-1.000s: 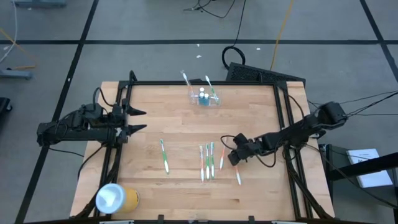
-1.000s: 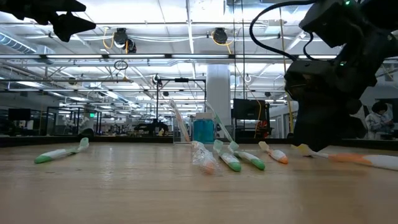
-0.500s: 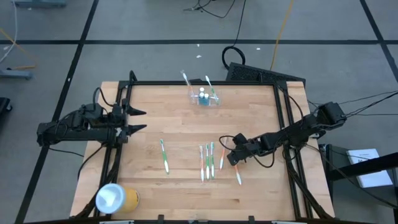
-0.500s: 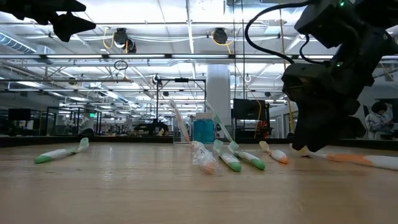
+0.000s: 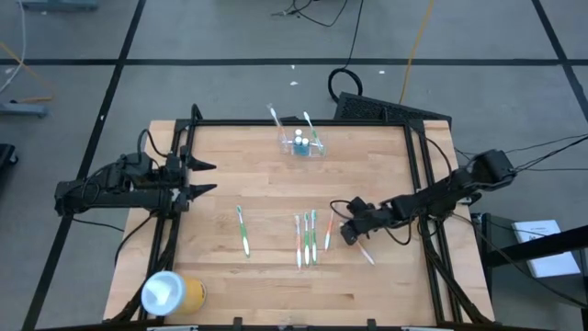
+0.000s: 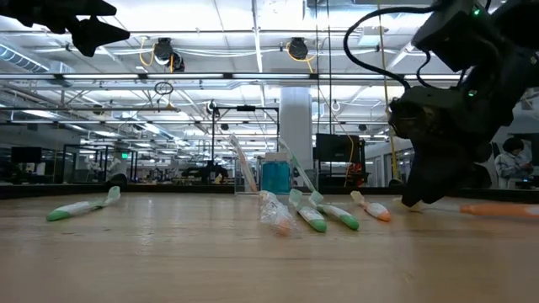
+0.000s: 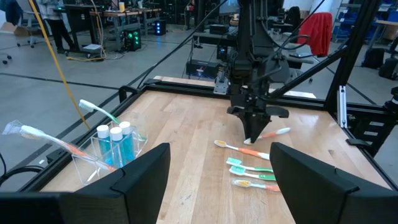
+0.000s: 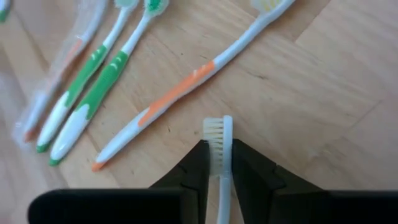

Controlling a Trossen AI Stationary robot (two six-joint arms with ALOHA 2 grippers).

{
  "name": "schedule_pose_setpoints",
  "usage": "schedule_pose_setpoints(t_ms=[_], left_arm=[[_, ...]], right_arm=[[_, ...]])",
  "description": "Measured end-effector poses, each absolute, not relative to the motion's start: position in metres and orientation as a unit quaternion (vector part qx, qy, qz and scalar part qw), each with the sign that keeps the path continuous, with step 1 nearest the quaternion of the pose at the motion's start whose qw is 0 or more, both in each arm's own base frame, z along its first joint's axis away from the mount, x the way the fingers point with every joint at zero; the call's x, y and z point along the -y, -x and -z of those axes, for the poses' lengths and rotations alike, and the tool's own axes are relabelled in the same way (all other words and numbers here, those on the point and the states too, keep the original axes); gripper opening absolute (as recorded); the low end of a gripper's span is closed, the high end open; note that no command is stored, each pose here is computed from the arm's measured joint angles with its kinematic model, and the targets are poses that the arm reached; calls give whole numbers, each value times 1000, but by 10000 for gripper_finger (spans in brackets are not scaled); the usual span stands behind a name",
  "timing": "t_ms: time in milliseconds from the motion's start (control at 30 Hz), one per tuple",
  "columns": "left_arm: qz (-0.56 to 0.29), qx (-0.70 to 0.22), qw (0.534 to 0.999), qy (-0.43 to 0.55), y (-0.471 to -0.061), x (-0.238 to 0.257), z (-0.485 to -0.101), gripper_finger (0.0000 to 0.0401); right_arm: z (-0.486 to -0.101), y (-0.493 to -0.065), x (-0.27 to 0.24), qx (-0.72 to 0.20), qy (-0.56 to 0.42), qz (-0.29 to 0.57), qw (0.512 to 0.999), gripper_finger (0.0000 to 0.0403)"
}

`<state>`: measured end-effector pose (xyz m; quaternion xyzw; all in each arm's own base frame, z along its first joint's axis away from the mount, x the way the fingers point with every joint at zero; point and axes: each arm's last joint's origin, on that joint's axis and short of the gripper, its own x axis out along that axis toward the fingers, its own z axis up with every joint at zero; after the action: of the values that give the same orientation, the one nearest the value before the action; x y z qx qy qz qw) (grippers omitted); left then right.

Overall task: Pick & Place toothbrushing station
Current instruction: Put the orange toothbrush into the transparent organizer

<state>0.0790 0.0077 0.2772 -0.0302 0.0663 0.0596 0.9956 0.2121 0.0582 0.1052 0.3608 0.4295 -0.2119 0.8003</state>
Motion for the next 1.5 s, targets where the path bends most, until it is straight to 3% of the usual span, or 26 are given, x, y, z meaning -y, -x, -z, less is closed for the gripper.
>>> schedule_pose_setpoints(t_ms=[300, 633, 1067, 1500], left_arm=[[-60, -67, 996, 30, -79, -8, -277, 285], [-59, -67, 996, 30, -79, -8, -277, 285], [-60, -67, 996, 30, -79, -8, -277, 285], [-60, -66, 996, 30, -79, -8, -277, 285]], right_arm=[[-151, -219, -56, -309, -332, 123, 883, 50], [-191, -226, -50, -142, -165, 118, 969, 50], [-209, -234, -32, -65, -57, 131, 988, 50], [-219, -236, -29, -20, -38, 111, 993, 50]])
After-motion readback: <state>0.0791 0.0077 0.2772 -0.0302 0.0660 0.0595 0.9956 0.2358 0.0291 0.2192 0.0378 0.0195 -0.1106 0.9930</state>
